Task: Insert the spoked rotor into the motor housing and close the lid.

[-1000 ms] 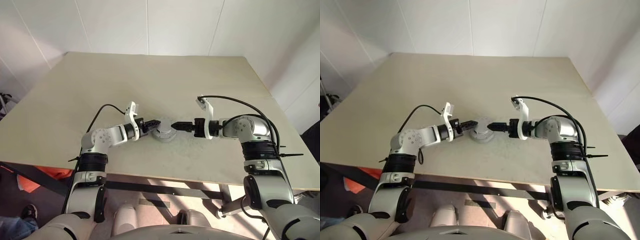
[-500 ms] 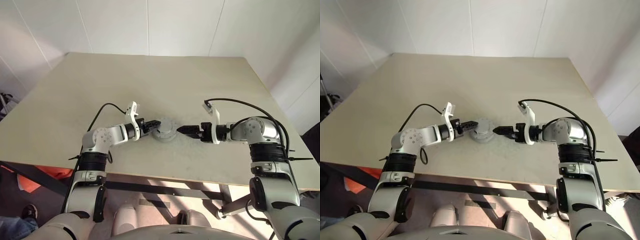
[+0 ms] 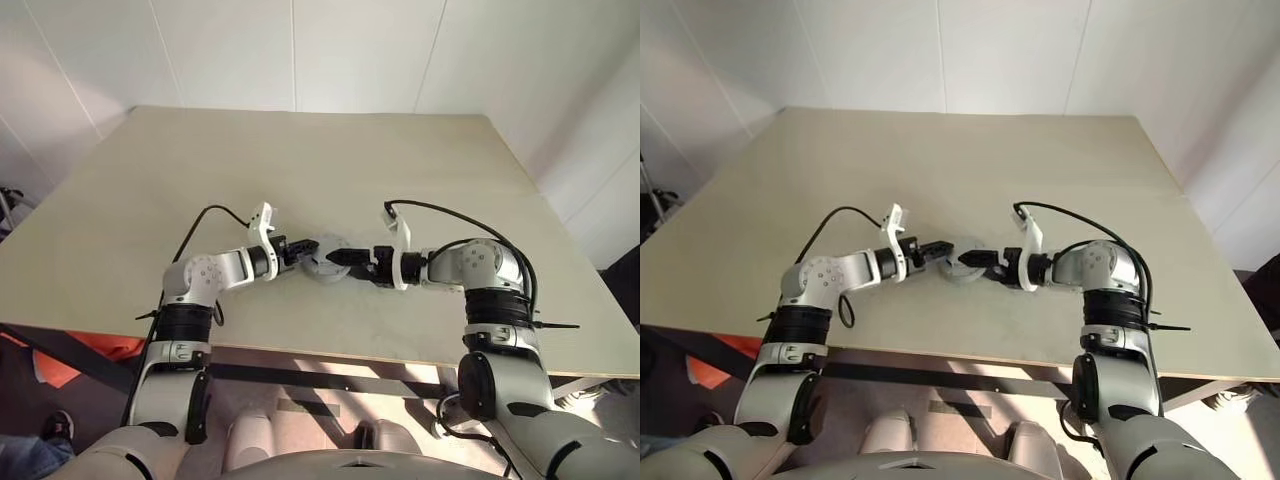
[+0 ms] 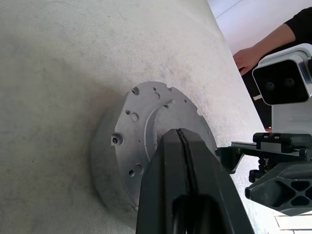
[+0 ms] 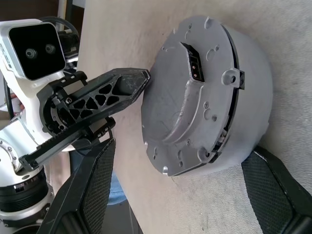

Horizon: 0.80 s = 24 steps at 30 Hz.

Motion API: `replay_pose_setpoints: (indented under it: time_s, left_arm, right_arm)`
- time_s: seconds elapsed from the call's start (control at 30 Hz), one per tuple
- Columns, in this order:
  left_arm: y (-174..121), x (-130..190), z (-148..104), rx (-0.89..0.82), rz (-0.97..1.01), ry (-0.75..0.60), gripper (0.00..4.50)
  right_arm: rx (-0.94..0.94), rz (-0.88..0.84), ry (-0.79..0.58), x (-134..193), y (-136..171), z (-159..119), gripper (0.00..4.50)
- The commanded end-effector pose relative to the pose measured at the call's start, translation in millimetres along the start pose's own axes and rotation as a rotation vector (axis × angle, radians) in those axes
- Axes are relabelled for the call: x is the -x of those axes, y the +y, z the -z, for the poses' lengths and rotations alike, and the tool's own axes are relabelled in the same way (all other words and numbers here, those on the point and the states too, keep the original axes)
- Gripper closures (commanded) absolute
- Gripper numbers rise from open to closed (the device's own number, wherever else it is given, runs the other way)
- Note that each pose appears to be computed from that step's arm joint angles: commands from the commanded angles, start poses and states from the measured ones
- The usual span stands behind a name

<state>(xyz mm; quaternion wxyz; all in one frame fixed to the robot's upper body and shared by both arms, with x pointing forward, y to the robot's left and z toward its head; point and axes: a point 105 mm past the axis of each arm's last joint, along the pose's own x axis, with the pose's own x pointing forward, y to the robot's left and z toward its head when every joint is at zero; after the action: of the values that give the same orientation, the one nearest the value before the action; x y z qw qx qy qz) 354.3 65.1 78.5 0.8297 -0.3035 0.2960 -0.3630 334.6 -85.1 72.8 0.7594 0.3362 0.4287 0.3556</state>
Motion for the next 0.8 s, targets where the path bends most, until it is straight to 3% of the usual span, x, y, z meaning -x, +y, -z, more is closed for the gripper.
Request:
replay_pose_setpoints:
  time_s: [0.03,0.3,0.4,0.57,0.8]
  left_arm:
    - [6.9,0.0,4.3,-0.005,-0.041,0.021,4.5]
    - [11.6,4.3,4.3,-0.01,-0.063,0.015,4.5]
    - [12.4,5.0,4.4,-0.01,-0.066,0.014,4.5]
    - [12.7,4.7,4.3,-0.014,-0.069,0.014,4.5]
    - [11.9,3.7,4.0,-0.025,-0.068,0.012,4.5]
  right_arm:
    - [0.03,-0.08,-0.056,-7.1,24.2,-17.5,0.02]
    - [0.023,-0.056,-0.065,-23.6,23.9,-18.0,0.02]
    - [0.015,-0.037,-0.086,-24.6,20.9,-22.1,0.64]
    - [0.022,-0.053,-0.09,-21.7,24.4,-25.4,2.18]
    - [0.039,-0.049,-0.094,-19.8,23.2,-25.9,2.39]
